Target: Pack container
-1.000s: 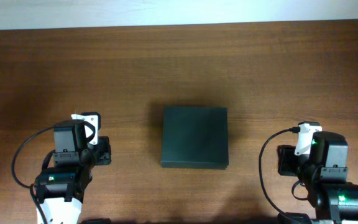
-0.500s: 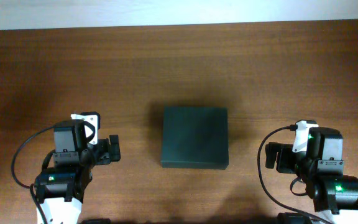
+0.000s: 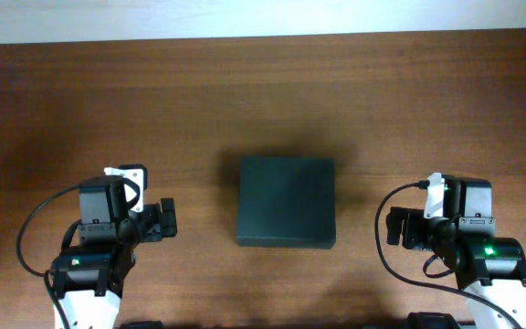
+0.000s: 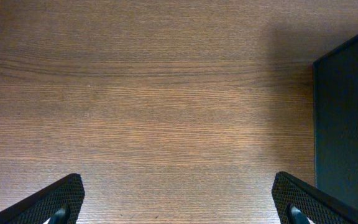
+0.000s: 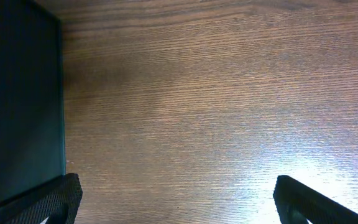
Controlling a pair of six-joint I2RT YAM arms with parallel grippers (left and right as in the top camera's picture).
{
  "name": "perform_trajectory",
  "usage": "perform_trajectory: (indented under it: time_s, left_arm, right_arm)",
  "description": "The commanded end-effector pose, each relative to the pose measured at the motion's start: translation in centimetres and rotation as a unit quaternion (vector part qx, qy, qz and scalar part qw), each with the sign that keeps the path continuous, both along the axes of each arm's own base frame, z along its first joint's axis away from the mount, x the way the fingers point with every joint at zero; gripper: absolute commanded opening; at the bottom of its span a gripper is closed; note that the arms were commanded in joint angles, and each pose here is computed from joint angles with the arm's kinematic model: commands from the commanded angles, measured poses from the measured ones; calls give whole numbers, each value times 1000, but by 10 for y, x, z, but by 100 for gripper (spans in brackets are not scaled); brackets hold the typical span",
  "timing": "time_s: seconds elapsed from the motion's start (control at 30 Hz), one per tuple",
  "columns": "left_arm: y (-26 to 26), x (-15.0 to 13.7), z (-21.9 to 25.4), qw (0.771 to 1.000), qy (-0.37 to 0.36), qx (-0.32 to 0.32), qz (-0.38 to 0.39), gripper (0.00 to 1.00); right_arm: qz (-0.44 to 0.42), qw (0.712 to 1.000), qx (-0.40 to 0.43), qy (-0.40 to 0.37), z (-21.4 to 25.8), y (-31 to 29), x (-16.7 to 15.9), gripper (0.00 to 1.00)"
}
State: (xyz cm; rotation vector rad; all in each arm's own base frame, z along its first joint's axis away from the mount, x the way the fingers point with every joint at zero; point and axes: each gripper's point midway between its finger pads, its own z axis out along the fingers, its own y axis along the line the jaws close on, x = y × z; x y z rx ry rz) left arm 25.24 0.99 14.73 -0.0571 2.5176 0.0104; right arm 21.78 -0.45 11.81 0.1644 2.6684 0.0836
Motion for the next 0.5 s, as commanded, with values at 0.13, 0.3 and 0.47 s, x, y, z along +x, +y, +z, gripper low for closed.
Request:
perform_trajectory:
  time_s: [0.13, 0.3, 0.47]
  left_arm:
    - [2, 0, 1, 1000, -3, 0, 4, 99]
    - [2, 0, 1, 1000, -3, 0, 4, 99]
    - [2, 0, 1, 1000, -3, 0, 4, 99]
  right_arm:
    - [-26, 996, -60, -53, 20, -20, -4, 99]
    - [-31, 988, -88, -125, 49, -27, -10, 99]
    - [-36, 976, -88, -197, 76, -26, -21, 99]
